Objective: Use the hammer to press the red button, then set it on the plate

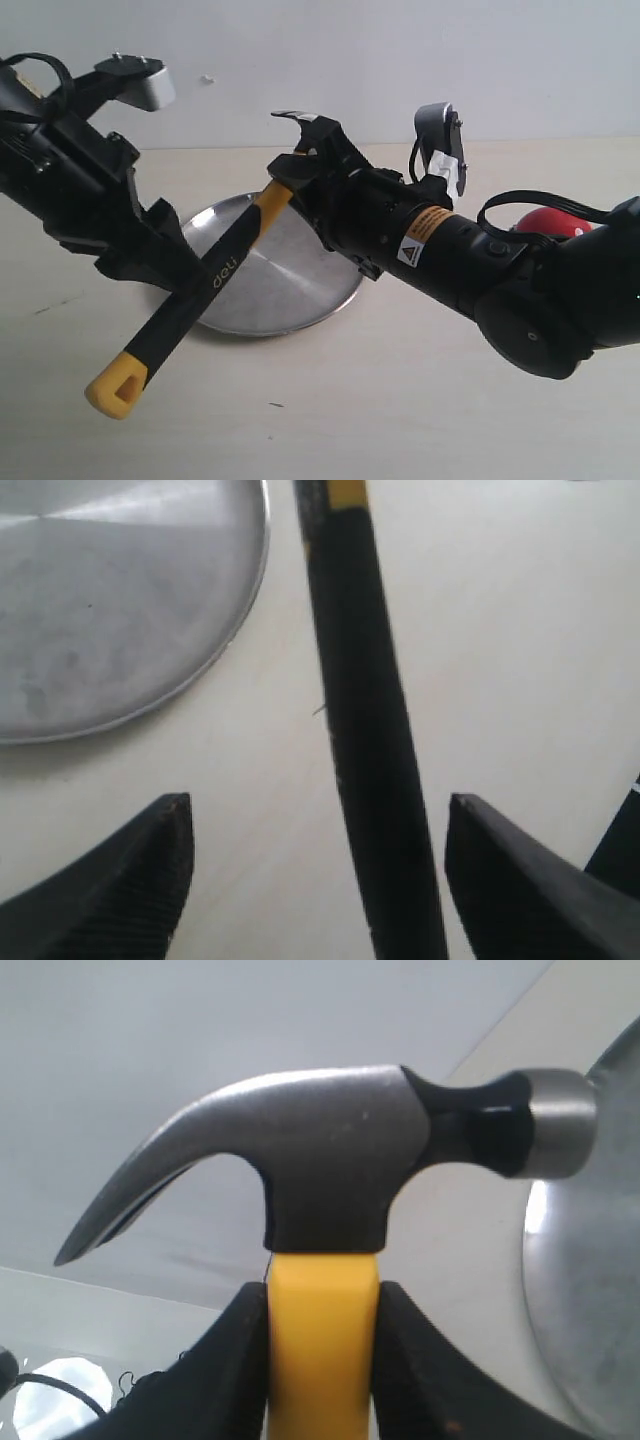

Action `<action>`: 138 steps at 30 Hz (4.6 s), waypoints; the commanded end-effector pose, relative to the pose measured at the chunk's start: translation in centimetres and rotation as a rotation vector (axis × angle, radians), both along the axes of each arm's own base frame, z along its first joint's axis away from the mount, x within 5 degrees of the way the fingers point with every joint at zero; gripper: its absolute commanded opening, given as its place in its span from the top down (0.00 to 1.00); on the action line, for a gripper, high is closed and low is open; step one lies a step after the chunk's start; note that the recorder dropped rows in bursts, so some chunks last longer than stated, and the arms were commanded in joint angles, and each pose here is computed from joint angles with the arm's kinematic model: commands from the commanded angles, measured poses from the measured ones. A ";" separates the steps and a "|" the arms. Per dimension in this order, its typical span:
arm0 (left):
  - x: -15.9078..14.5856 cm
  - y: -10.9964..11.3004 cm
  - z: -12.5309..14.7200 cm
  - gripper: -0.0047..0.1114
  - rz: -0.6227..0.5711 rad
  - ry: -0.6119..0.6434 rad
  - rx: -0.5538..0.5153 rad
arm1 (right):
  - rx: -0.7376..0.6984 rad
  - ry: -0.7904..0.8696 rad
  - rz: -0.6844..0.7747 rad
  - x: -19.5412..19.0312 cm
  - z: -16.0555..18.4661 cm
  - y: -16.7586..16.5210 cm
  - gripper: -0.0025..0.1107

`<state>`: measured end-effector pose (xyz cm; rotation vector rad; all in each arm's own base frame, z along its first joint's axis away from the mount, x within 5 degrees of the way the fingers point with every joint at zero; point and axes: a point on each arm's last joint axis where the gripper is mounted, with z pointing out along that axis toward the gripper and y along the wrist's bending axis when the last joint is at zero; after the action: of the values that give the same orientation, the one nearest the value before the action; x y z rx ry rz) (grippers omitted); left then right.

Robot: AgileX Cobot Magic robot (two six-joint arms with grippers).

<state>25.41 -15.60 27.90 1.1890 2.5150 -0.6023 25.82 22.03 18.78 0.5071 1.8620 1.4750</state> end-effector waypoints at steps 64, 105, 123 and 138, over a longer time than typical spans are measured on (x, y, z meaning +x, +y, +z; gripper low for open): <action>1.2 -2.2 4.2 0.96 0.042 -0.220 -0.022 | 0.122 -0.122 0.070 -0.7 3.3 0.3 0.48; -0.4 -7.7 7.4 0.96 0.161 -0.422 -0.351 | -1.130 -0.285 -0.358 -14.5 -1.2 -19.2 0.98; -0.6 -7.9 7.5 0.96 0.173 -0.390 -0.375 | -0.841 -0.709 -0.386 -19.9 2.6 -21.4 0.98; -0.7 -8.4 7.6 0.96 0.171 -0.415 -0.395 | -0.672 -0.313 -0.771 -19.4 1.5 -25.2 0.98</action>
<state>24.57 -23.99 33.86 0.9207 2.0955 -0.6589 6.42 -2.96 20.63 0.4807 1.5130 0.3489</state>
